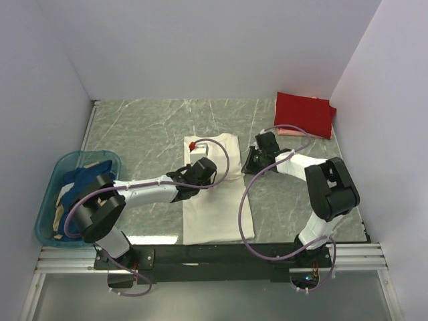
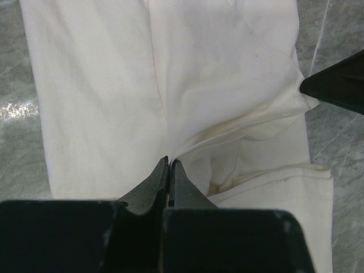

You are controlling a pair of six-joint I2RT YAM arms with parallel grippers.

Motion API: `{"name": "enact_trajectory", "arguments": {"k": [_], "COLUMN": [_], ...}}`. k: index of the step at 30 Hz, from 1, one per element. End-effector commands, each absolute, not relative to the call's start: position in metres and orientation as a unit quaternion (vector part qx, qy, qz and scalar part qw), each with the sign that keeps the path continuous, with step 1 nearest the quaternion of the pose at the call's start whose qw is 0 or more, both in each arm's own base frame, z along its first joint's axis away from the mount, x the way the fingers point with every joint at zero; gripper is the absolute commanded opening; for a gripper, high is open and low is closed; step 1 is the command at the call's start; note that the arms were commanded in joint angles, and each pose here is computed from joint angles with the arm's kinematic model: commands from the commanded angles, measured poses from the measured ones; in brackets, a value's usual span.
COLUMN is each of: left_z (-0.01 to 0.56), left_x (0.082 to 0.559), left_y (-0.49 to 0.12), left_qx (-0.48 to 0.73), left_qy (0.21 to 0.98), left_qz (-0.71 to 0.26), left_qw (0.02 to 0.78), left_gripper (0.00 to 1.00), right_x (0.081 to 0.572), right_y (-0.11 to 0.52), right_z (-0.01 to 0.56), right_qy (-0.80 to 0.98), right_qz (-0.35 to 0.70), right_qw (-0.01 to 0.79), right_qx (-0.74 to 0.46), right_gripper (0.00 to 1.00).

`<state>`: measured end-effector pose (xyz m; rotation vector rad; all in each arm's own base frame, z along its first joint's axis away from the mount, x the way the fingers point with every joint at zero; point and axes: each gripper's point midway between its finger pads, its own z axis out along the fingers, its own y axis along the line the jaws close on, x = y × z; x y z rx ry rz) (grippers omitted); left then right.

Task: Fold and stack the t-shirts
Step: Fold the tshirt

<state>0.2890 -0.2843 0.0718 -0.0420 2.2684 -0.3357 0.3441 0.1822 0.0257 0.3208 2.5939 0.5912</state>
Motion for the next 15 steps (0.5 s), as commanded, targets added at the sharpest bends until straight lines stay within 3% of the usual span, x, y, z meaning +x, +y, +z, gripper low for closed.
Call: {"name": "enact_trajectory", "arguments": {"k": [1,7,15], "left_z": [0.085,0.085,0.082], "left_x": [0.292,0.291,0.291], "left_y": [-0.289,-0.287,-0.275], "left_qx": [-0.026,-0.028,-0.048], "left_qy": [0.893,0.893,0.892], "left_qz": [-0.156,-0.154,-0.144], "left_qw": [0.421,0.423,0.426], "left_gripper": [0.01,0.01,0.01], "right_x": [0.349,0.35,0.363], "right_y": [0.186,0.192,0.203], "right_z": [0.039,0.051,0.088], "right_qy": [0.933,0.928,0.914], "right_qz": [0.228,0.245,0.273], "right_qw": [0.252,0.257,0.278], "right_qx": [0.115,0.113,0.109], "right_gripper": [0.18,0.01,0.0]}}
